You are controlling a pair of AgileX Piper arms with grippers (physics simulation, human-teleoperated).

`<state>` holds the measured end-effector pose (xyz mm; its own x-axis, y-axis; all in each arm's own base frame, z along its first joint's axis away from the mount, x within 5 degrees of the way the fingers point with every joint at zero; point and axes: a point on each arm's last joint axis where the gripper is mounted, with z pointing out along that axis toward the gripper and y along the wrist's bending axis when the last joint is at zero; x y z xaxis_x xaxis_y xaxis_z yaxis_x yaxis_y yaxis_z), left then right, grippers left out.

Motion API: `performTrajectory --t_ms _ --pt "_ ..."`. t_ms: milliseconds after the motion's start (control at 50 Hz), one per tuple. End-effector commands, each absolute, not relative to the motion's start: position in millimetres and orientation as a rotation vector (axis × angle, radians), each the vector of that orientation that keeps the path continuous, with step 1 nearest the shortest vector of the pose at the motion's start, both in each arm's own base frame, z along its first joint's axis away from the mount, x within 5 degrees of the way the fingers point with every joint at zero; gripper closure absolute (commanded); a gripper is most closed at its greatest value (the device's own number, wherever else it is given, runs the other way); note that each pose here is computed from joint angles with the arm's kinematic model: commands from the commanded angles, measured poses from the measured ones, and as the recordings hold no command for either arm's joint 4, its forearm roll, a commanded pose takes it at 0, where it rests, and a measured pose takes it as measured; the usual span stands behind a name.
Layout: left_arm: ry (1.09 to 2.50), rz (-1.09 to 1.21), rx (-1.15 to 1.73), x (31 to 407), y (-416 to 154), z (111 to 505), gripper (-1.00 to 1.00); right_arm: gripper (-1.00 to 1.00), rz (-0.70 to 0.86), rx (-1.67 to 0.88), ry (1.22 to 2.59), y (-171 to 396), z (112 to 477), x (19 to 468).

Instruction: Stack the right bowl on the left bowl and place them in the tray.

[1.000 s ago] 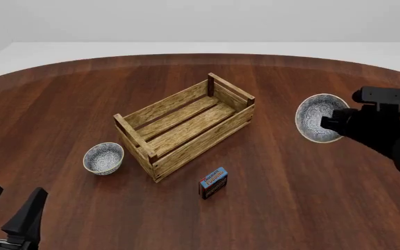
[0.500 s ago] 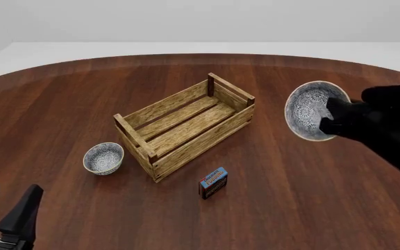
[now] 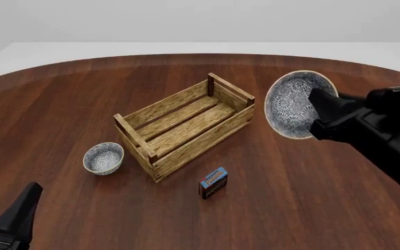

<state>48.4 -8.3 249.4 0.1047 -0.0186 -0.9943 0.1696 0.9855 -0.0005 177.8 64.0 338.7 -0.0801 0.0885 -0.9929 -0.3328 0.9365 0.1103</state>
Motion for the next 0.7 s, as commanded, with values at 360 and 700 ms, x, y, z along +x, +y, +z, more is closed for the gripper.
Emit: performTrajectory --t_ms 360,700 --pt "1.426 -0.351 0.28 64 -28 314 -1.0 1.0 0.459 -0.251 1.564 87 345 180" --pt "1.41 -0.462 0.396 98 -61 340 -1.0 1.0 0.423 -0.261 1.603 92 337 198"
